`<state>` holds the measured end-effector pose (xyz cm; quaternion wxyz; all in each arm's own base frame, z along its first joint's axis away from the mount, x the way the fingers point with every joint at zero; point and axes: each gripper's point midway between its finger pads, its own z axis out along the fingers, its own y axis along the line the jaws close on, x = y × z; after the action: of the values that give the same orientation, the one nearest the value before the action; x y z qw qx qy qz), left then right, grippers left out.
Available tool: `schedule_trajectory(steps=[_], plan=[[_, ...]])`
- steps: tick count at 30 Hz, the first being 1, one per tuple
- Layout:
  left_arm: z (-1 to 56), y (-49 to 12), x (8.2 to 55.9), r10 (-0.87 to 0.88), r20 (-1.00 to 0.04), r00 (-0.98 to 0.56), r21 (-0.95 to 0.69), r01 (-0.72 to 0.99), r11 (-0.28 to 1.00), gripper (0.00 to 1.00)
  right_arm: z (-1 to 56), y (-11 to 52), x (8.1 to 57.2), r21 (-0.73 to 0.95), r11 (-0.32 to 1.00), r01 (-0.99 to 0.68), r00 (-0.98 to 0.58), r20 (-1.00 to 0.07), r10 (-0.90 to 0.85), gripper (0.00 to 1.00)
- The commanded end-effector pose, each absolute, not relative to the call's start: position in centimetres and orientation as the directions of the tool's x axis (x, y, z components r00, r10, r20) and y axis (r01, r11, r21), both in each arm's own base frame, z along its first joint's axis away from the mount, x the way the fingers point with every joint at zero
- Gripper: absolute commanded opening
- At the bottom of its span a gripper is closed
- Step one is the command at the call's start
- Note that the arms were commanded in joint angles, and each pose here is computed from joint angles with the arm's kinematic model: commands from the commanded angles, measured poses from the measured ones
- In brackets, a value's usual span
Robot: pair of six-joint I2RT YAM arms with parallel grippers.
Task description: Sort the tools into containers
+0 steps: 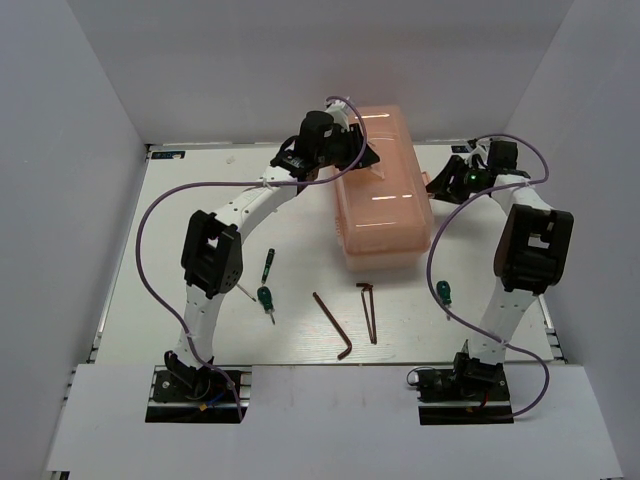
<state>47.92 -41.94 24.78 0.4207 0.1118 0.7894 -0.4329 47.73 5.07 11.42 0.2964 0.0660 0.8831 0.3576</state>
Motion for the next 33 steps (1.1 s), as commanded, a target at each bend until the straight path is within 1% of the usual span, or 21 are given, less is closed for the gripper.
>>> schedule_trajectory(steps=[1,2,3,4,5,7,8,9,10,11,13,18,20,23,24,27,28,29,30,32,33], plan=[[22.3,-41.9,47.7,-0.145,-0.741,-0.656,-0.578,0.514,0.634,0.39,12.5,5.2,49.6,0.676,0.724,-0.138,-0.791,-0.515,0.331,0.5],[21.8,-42.0,47.8,-0.141,-0.737,-0.661,-0.579,0.509,0.637,0.37,12.3,5.1,49.7,0.677,0.724,-0.133,-0.79,-0.513,0.335,0.47],[21.8,-42.0,47.8,-0.141,-0.737,-0.661,-0.579,0.509,0.637,0.32,12.2,5.1,49.8,0.677,0.724,-0.133,-0.788,-0.516,0.337,0.44],[22.3,-42.2,47.7,-0.142,-0.74,-0.658,-0.581,0.519,0.627,0.28,11.9,5.0,49.8,0.679,0.724,-0.124,-0.791,-0.508,0.341,0.38],[22.9,-42.2,47.8,-0.147,-0.746,-0.649,-0.58,0.525,0.623,0.24,11.6,4.8,49.8,0.679,0.725,-0.119,-0.791,-0.506,0.344,0.28],[22.7,-42.4,48.0,-0.147,-0.746,-0.65,-0.58,0.525,0.623,0.15,11.5,4.7,49.9,0.677,0.726,-0.122,-0.785,-0.513,0.347,0.22],[23.3,-42.5,48.0,-0.148,-0.75,-0.645,-0.581,0.535,0.613,0.12,11.5,4.6,50.0,0.675,0.728,-0.123,-0.782,-0.517,0.348,0.06],[23.6,-42.5,48.0,-0.15,-0.751,-0.643,-0.581,0.536,0.612,0.09,11.4,4.7,50.0,0.675,0.728,-0.119,-0.783,-0.515,0.349,0.0],[23.9,-42.5,47.9,-0.155,-0.746,-0.648,-0.588,0.53,0.611,0.03,11.6,4.6,50.2,0.673,0.73,-0.12,-0.779,-0.519,0.351,0.0],[24.7,-42.6,48.1,-0.163,-0.754,-0.637,-0.586,0.539,0.605,0.01,11.7,4.5,50.2,0.665,0.736,-0.125,-0.774,-0.529,0.348,0.0],[24.9,-42.5,48.0,-0.16,-0.75,-0.641,-0.587,0.536,0.607,0.0,11.6,3.7,50.5,0.629,0.77,-0.106,-0.754,-0.556,0.351,0.0],[31.0,-40.5,48.8,-0.236,-0.796,-0.557,-0.566,0.548,0.616,0.0,12.1,1.2,50.9,0.513,0.857,-0.057,-0.718,-0.617,0.322,0.0],[34.6,-38.5,48.6,-0.264,-0.822,-0.504,-0.54,0.544,0.642,0.0,11.7,0.6,50.7,0.493,0.869,-0.028,-0.723,-0.61,0.323,0.0],[36.9,-35.1,48.6,-0.261,-0.864,-0.43,-0.466,0.488,0.738,0.0,11.7,-0.5,50.7,0.474,0.881,0.003,-0.716,-0.614,0.333,0.0],[38.9,-33.0,48.3,-0.277,-0.884,-0.377,-0.435,0.442,0.785,0.0,11.5,-0.7,50.5,0.471,0.882,0.007,-0.718,-0.612,0.332,0.0],[38.6,-27.7,48.4,-0.249,-0.912,-0.326,-0.349,0.297,0.889,0.0,11.5,-1.2,50.2,0.471,0.882,0.02,-0.716,-0.609,0.341,0.0],[37.0,-26.2,48.2,-0.227,-0.912,-0.342,-0.32,0.249,0.914,0.0,11.0,-1.2,50.0,0.469,0.883,0.026,-0.721,-0.603,0.342,0.0],[38.6,-24.4,47.2,-0.225,-0.928,-0.298,-0.296,0.217,0.93,0.0,11.0,-1.3,50.0,0.471,0.882,0.025,-0.721,-0.603,0.343,0.0],[37.1,-23.0,47.0,-0.206,-0.926,-0.315,-0.271,0.177,0.946,0.0,11.1,-1.3,49.9,0.472,0.881,0.028,-0.72,-0.602,0.345,0.0],[38.2,-20.6,45.9,-0.224,-0.934,-0.277,-0.266,0.125,0.956,0.0,10.9,-1.5,49.6,0.474,0.88,0.037,-0.723,-0.595,0.351,0.0],[36.2,-19.3,45.7,-0.197,-0.932,-0.304,-0.234,0.089,0.968,0.0,11.0,-1.6,49.6,0.474,0.88,0.037,-0.721,-0.597,0.352,0.0]])
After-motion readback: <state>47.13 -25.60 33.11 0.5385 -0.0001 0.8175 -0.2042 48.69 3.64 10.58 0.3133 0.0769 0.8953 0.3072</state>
